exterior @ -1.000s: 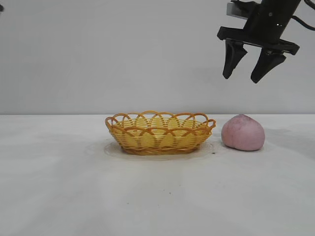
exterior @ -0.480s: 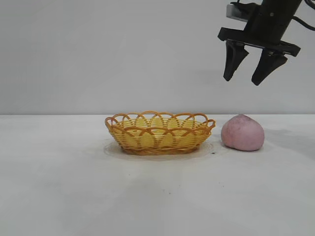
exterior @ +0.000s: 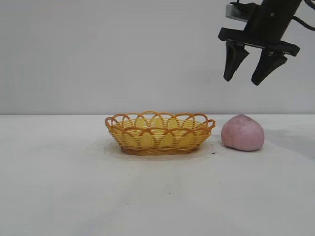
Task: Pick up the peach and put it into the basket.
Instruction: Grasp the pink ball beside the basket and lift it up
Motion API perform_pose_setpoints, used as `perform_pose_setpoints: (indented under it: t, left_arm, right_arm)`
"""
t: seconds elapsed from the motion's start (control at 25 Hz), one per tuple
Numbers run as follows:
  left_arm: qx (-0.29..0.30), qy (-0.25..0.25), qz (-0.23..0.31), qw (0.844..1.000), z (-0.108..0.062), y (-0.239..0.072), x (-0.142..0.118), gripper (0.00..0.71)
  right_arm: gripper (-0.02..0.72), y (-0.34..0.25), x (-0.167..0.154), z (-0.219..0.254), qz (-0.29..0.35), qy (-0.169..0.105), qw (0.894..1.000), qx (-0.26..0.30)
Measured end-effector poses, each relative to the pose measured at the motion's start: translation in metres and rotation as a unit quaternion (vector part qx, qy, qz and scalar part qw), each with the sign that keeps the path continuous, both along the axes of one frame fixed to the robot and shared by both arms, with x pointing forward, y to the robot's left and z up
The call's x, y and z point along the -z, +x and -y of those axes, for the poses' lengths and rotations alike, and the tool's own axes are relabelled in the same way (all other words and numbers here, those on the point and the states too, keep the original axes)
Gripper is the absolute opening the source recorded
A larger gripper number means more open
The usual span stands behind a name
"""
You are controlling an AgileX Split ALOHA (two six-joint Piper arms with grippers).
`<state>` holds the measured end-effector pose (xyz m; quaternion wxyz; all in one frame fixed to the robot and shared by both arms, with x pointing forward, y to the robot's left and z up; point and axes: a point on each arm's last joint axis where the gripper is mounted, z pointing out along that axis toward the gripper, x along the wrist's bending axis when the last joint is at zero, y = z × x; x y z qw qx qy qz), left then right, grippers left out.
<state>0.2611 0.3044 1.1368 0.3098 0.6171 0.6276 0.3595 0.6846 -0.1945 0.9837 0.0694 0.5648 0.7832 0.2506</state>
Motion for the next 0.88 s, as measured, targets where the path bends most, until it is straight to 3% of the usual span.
perform_pose_setpoints:
  t: [0.24,0.52,0.88]
  left_arm:
    - [0.007,-0.005,0.064,0.998,0.004,-0.039,0.049,0.516]
    - [0.018,-0.016,0.008,1.0,0.006,-0.025,0.09,0.516]
    - [0.032,-0.017,0.001,0.999,0.008,-0.023,0.093,0.516]
  right_arm:
    - [0.454,-0.001,0.0,0.0,-0.004,0.0,1.0,-0.001]
    - [0.454,-0.005,0.002,0.0,-0.028,-0.007,0.999,-0.015]
    - [0.454,-0.016,0.006,0.0,-0.082,-0.017,0.995,-0.049]
